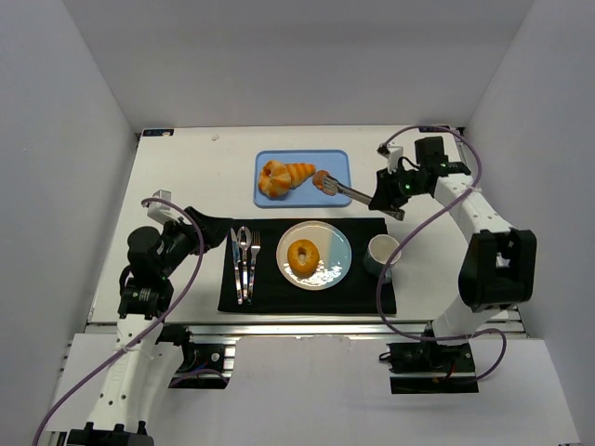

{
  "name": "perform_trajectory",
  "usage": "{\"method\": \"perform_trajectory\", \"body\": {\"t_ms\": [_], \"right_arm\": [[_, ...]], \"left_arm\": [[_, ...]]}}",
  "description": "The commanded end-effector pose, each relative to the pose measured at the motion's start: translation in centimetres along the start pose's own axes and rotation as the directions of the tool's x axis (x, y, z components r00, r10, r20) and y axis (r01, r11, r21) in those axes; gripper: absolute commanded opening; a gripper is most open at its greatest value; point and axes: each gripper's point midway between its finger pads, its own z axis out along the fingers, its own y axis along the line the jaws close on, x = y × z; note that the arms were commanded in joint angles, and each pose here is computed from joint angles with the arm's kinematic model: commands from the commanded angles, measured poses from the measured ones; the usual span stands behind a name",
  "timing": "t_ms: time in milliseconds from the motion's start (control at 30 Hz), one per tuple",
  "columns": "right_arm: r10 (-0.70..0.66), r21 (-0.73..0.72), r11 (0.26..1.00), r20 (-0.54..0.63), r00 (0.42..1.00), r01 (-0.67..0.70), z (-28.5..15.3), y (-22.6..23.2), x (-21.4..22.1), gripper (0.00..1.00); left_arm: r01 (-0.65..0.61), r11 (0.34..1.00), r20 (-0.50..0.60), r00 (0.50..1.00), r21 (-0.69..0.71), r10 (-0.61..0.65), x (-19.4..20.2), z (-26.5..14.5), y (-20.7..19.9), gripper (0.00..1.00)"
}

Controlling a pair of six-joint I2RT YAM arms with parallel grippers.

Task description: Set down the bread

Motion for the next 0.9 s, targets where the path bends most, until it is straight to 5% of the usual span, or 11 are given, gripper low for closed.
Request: {"method": "perform_trajectory", "body": {"t_ms": [0, 167, 467, 867], "right_arm": [[-0.026, 0.068, 0.997, 0.082, 0.996, 0.021, 0.7, -2.6, -4.2, 0.10], [-0.033, 0.092, 0.995, 0.067, 0.997, 0.027, 2.7, -5.3, -5.4, 0.18], [-0.048, 0.098, 0.994, 0.024, 0.999, 0.045, 5.1, -6.5, -5.7, 0.46], [-0.045, 0.169, 0.984, -0.029, 0.999, 0.050, 6.7, -7.5, -4.7, 0.53]], "left_arm": [[-0.019, 0.999, 0.003, 1.000, 0.030, 0.018, -0.3, 0.0, -0.6, 0.84], [-0.014, 1.000, 0.023, 1.000, 0.021, 0.013, -0.4, -0.4, -0.6, 0.84], [0.000, 1.000, 0.029, 1.000, 0.002, 0.000, -0.2, -0.9, -0.4, 0.84], [-0.005, 1.000, 0.016, 1.000, 0.006, 0.005, -0.3, -0.3, -0.3, 0.84]]}}
